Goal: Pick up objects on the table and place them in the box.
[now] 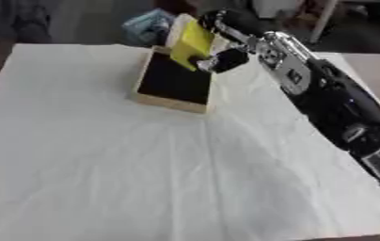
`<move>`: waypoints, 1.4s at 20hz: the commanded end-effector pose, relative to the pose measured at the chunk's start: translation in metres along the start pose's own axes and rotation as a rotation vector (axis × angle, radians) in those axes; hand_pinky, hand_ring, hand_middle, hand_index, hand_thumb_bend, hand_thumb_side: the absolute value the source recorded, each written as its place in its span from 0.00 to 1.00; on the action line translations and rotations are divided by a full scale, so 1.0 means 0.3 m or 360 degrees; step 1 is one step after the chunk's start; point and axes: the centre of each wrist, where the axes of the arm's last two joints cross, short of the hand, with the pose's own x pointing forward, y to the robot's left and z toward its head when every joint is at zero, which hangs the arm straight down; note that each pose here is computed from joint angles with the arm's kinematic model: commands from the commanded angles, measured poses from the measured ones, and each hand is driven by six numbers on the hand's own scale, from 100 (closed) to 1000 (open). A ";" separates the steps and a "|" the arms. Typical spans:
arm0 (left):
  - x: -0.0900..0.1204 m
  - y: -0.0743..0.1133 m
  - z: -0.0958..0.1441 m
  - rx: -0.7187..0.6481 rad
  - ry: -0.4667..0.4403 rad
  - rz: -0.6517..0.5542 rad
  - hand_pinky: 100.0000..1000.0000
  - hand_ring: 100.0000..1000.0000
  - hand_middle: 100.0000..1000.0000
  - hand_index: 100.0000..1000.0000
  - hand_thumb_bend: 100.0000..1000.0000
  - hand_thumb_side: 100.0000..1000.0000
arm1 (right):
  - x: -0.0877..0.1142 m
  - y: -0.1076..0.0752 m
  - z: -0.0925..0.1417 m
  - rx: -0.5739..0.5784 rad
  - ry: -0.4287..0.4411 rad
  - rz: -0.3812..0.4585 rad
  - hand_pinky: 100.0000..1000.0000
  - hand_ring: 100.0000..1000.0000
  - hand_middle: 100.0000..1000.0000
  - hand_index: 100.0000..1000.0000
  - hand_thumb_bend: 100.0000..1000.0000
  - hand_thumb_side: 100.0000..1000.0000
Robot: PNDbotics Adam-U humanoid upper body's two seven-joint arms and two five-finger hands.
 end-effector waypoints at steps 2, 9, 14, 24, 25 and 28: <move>0.032 0.010 -0.017 -0.0023 -0.0059 -0.0030 0.83 0.60 0.54 0.76 0.51 0.52 | -0.045 -0.015 0.005 -0.0053 0.0072 0.0002 0.72 0.72 0.76 0.62 0.14 0.55; 0.034 0.006 -0.021 -0.0040 -0.0067 -0.0029 0.83 0.60 0.54 0.76 0.51 0.53 | -0.077 0.047 0.007 -0.0007 0.0136 -0.0031 0.72 0.72 0.76 0.63 0.12 0.59; 0.035 0.005 -0.023 -0.0050 -0.0072 -0.0028 0.84 0.60 0.54 0.76 0.51 0.53 | -0.088 0.070 0.007 0.0016 0.0157 -0.0042 0.71 0.72 0.76 0.63 0.13 0.60; 0.039 0.004 -0.028 -0.0058 -0.0082 -0.0027 0.83 0.60 0.54 0.76 0.51 0.53 | -0.086 0.101 0.000 0.0059 0.0149 -0.0047 0.72 0.72 0.76 0.64 0.14 0.61; 0.039 0.004 -0.028 -0.0058 -0.0082 -0.0027 0.83 0.60 0.54 0.76 0.51 0.53 | -0.086 0.102 0.000 0.0059 0.0149 -0.0047 0.72 0.72 0.76 0.64 0.14 0.61; 0.040 0.003 -0.030 -0.0060 -0.0085 -0.0026 0.83 0.60 0.54 0.76 0.51 0.53 | -0.081 0.112 -0.004 0.0078 0.0141 -0.0046 0.72 0.73 0.76 0.67 0.19 0.64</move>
